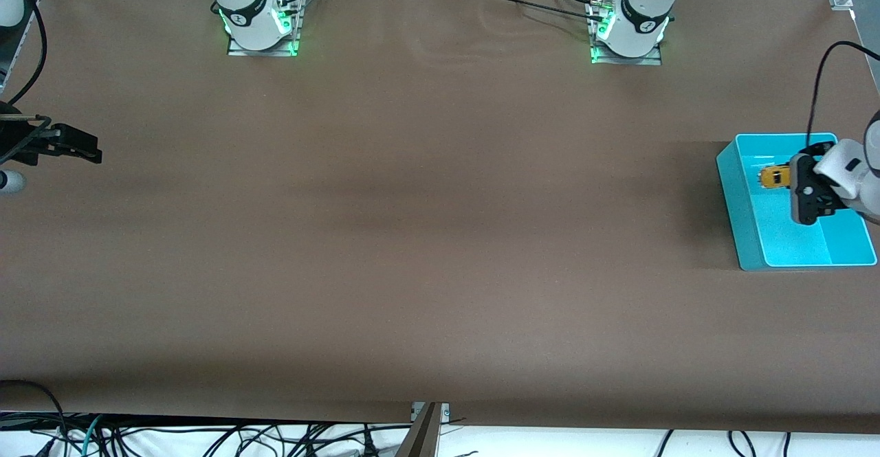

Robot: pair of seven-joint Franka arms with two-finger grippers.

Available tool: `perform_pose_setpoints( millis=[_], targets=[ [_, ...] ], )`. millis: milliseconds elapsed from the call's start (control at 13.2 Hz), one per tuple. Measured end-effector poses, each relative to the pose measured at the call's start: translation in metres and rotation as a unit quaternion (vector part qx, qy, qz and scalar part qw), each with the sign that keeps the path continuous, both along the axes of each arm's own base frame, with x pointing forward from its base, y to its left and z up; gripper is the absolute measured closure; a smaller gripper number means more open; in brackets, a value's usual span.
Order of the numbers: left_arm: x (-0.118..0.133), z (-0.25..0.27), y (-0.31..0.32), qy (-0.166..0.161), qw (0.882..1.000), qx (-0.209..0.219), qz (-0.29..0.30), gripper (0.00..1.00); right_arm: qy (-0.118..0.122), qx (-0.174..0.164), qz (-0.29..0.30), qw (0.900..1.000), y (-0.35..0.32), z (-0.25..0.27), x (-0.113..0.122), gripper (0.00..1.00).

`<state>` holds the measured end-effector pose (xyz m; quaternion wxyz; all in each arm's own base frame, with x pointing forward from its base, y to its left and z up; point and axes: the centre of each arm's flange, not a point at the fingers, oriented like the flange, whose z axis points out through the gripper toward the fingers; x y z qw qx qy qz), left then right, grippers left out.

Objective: Wind and store yellow beetle car
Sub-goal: 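Lift the car with the left gripper over the turquoise box, then lower the car into the box and open the left gripper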

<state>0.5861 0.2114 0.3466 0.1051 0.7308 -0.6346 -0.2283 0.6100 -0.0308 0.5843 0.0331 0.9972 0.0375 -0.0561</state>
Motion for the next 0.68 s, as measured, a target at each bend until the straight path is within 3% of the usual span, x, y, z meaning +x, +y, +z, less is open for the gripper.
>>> perform_pose_setpoints(
  millis=[379, 682],
  targets=[
    [-0.022, -0.095, 0.057, -0.046, 0.999, -0.001, -0.013, 0.55, 0.000, 0.000, 0.001, 1.000, 0.001, 0.000, 0.000, 0.00],
    [-0.042, -0.153, 0.061, -0.090, 0.995, -0.015, -0.032, 0.55, 0.000, 0.000, 0.001, 1.000, 0.001, 0.000, 0.000, 0.00]
  ],
)
